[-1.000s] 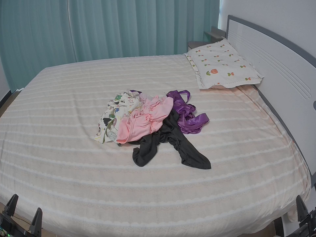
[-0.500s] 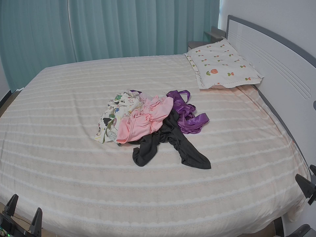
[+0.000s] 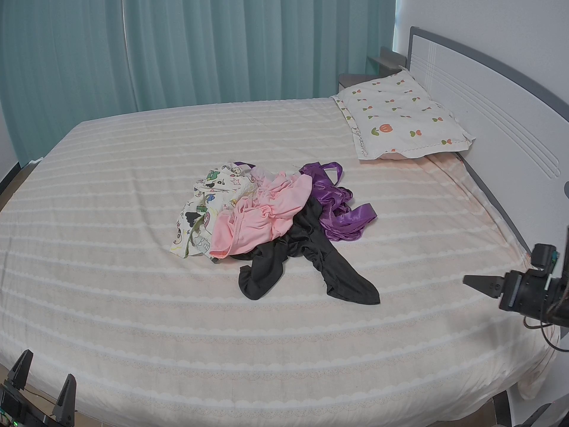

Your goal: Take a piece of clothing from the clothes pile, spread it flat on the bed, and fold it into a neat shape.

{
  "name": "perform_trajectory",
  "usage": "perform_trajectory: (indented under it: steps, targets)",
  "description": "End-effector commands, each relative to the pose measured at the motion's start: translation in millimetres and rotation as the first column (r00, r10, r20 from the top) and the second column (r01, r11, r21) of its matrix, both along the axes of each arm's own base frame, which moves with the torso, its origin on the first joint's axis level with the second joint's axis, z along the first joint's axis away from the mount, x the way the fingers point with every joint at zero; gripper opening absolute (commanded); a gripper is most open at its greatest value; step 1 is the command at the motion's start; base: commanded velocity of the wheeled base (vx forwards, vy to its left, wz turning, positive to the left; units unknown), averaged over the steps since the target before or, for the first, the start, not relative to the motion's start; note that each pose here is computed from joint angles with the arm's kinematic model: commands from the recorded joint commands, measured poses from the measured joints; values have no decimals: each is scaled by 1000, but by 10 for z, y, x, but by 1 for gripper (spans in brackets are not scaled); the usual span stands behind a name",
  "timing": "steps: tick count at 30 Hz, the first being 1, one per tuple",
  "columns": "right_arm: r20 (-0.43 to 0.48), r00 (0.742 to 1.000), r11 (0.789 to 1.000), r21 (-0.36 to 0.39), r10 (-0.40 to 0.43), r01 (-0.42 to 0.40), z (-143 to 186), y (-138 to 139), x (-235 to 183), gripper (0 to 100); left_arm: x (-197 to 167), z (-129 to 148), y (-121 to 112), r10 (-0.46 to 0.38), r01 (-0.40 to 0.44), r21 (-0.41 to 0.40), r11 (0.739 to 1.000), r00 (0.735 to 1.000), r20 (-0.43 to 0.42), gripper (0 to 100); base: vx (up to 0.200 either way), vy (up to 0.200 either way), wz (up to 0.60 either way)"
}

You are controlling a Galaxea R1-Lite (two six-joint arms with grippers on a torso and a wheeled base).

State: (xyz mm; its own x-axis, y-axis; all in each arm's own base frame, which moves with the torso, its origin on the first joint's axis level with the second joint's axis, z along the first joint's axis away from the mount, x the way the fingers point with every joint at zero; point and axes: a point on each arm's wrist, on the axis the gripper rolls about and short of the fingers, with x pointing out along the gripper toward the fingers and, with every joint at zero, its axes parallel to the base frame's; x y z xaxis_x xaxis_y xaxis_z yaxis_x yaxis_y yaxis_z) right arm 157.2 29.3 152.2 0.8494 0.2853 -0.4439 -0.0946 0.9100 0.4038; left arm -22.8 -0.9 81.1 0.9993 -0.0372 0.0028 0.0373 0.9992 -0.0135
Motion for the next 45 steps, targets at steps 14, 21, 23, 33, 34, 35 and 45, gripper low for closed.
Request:
perform_trajectory:
  steps: [14, 21, 23, 33, 34, 35, 45]
  targets:
    - [-293, 953, 995, 43, -74, 91, -1424, 1200, 1600, 100, 7, -51, 0, 0, 0, 0, 1000, 1000, -9, 100, 0, 0, 0]
    - [-261, 962, 996, 18, -78, 85, -1595, 1444, 1788, 100, 7, -51, 0, 0, 0, 0, 1000, 1000, -9, 100, 0, 0, 0]
    - [-257, 963, 996, 19, -78, 86, -1596, 1453, 1807, 100, 7, -51, 0, 0, 0, 0, 1000, 1000, -9, 100, 0, 0, 0]
    - [-201, 979, 998, 39, -45, 54, -1616, 1676, 2029, 100, 7, -51, 0, 0, 0, 0, 1000, 1000, -9, 100, 0, 0, 0]
    - [-189, 982, 999, 26, -29, 35, -1633, 1712, 2041, 100, 7, -51, 0, 0, 0, 0, 1000, 1000, -9, 100, 0, 0, 0]
    - [-186, 982, 999, 18, -24, 28, -1650, 1716, 2048, 100, 7, -51, 0, 0, 0, 0, 1000, 1000, -9, 100, 0, 0, 0]
    - [-183, 983, 999, 21, -34, 38, -1661, 1689, 2078, 0, 7, -51, 0, 0, 0, 0, 1000, 1000, -9, 100, 0, 0, 0]
